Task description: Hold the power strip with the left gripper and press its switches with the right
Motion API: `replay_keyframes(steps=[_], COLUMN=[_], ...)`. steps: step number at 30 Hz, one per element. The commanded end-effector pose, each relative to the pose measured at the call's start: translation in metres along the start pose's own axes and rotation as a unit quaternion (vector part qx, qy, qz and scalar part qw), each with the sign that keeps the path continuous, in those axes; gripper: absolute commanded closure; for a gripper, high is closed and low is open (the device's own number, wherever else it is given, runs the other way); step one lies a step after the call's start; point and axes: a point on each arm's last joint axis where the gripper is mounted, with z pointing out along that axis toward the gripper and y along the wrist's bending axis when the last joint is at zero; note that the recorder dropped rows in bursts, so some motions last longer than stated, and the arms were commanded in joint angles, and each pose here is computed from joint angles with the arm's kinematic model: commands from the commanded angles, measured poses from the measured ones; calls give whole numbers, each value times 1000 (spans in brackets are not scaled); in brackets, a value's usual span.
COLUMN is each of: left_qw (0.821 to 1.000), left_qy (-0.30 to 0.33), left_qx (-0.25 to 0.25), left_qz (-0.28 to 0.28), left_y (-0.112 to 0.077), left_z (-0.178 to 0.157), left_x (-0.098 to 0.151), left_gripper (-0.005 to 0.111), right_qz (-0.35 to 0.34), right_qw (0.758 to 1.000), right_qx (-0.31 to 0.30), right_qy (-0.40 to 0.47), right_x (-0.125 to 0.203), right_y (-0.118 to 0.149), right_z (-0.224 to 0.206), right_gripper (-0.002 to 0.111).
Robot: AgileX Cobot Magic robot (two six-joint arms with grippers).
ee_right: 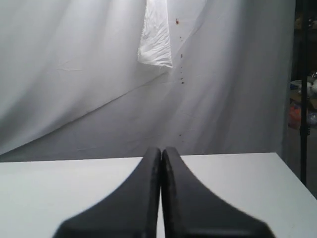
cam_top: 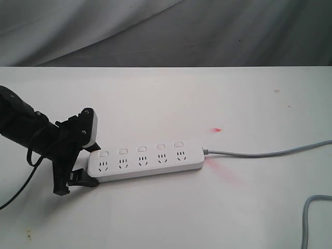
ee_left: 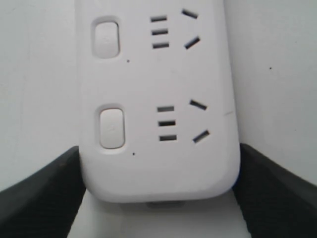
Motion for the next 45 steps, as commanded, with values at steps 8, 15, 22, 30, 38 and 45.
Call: replay_keyframes(steps=[8,15,22,30,38,45], left_qw=[999,999,999,999,999,999], left_qy=[18,18,18,18,18,18], left_qx=[-1,-1,-1,-1,-1,-1], left_qz=[30,30,30,30,30,30], left_y=[0,0,0,0,0,0], left_z=[3,3,3,3,3,3], left_x=[3,3,3,3,3,3], left_gripper=[53,53,53,53,53,53], right_qz=[3,3,6,9,9,9], right_qw=[1000,1000,1000,1000,1000,1000], right_qx=[11,13,9,9,9,9], right_qy=[-14,13,27,27,27,27], right_x=[38,57,60,60,60,60], right_y=[-4,-5,-4,-4,-4,-4], right_z=[-7,-5,-5,-5,-5,-5], right_gripper=[108,108,108,108,108,108])
